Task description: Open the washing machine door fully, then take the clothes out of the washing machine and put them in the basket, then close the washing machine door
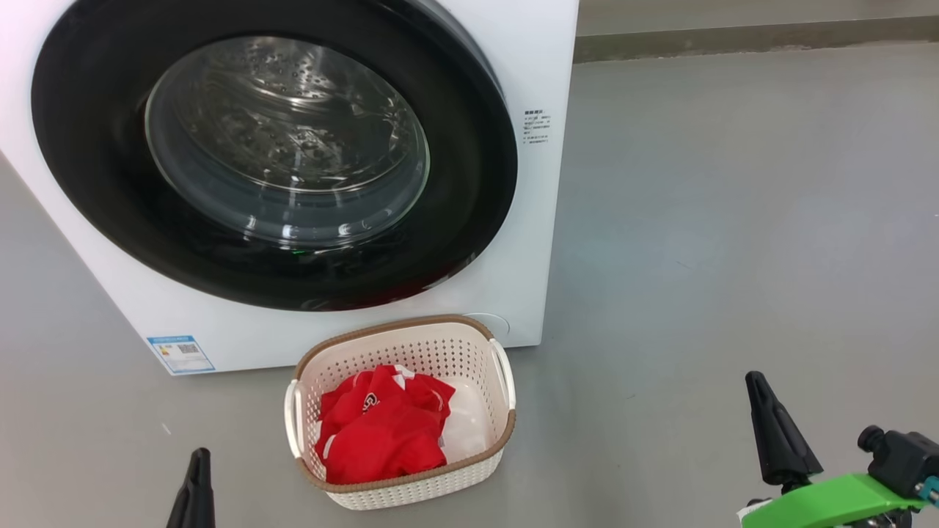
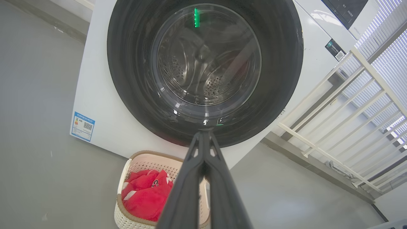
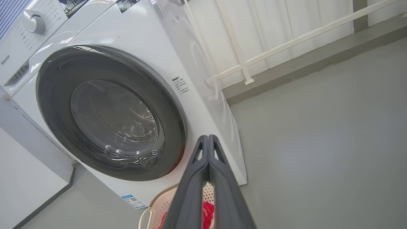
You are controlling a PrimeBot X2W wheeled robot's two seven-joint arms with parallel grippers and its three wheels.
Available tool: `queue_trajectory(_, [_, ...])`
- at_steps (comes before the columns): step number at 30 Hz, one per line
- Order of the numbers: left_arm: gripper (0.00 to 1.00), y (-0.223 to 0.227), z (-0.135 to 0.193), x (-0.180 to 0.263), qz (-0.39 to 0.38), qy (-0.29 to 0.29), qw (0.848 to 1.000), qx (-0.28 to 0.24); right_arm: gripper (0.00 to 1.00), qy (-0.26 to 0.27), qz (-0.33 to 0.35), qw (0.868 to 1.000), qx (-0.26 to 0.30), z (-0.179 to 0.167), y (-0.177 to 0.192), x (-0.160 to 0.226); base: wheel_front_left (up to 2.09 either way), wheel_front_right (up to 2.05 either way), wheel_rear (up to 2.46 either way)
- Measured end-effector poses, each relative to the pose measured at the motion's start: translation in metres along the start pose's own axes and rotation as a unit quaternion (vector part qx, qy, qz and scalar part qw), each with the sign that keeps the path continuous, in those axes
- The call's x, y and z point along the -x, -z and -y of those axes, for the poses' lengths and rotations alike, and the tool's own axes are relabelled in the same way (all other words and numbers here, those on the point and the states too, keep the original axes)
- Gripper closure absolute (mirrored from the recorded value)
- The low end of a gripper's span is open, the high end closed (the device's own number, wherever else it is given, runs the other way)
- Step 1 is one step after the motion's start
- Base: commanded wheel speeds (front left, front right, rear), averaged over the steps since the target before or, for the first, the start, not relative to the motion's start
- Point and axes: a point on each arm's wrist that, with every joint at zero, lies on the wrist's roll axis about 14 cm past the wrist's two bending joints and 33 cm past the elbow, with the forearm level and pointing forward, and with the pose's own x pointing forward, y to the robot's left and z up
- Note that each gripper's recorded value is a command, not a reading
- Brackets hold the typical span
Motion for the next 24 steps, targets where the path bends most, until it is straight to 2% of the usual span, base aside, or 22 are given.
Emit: queue_trajectory(24, [1.00, 0.008, -0.005, -0.009, -0.021, -0.018, 0.991, 0.134, 1.00, 0.016, -0.016, 0.990, -0.137, 0.004, 0.004, -0.012, 0.00, 0.00, 0.00])
